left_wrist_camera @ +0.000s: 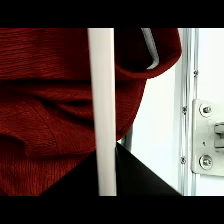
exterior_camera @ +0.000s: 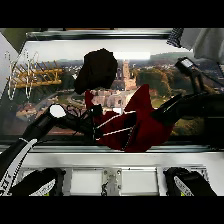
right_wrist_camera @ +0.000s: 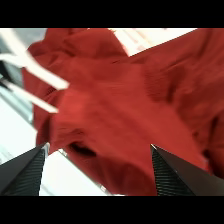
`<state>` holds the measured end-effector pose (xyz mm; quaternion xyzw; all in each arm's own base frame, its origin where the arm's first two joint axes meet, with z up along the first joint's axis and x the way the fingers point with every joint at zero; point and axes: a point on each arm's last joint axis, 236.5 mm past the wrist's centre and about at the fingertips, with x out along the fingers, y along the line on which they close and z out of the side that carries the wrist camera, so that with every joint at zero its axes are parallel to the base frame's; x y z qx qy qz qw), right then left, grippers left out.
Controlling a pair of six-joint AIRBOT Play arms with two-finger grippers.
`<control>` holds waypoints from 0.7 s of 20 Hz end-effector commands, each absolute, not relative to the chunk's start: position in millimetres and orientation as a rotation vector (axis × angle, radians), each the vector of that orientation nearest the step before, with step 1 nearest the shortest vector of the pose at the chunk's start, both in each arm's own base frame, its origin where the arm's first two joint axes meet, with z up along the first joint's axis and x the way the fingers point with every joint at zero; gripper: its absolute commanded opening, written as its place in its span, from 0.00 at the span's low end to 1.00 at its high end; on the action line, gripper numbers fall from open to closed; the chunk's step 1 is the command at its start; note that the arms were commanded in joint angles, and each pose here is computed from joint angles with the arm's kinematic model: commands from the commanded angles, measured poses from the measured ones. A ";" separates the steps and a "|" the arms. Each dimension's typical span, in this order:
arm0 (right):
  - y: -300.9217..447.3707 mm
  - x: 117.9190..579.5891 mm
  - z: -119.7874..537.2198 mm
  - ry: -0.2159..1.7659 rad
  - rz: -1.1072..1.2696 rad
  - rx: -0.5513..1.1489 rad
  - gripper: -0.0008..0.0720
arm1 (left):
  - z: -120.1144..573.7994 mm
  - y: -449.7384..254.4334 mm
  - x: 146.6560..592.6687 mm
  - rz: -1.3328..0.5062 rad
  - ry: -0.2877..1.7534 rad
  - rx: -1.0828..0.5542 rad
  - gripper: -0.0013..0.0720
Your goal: Fold the clothes and pants, and hang the long-sleeved shirts on hangers.
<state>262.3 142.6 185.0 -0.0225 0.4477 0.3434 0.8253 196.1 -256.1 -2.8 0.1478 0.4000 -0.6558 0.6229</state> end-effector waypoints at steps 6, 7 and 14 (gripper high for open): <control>82.6 292.9 183.2 0.754 0.881 -0.131 0.98 | -3.0 -256.1 196.1 -1.507 0.919 0.340 0.04; 84.5 288.7 185.2 0.708 0.953 -0.089 0.98 | -3.0 -256.2 196.3 -1.506 0.918 0.340 0.04; 37.5 278.9 137.1 0.544 1.171 -0.006 0.98 | -2.9 -256.2 196.0 -1.506 0.921 0.337 0.04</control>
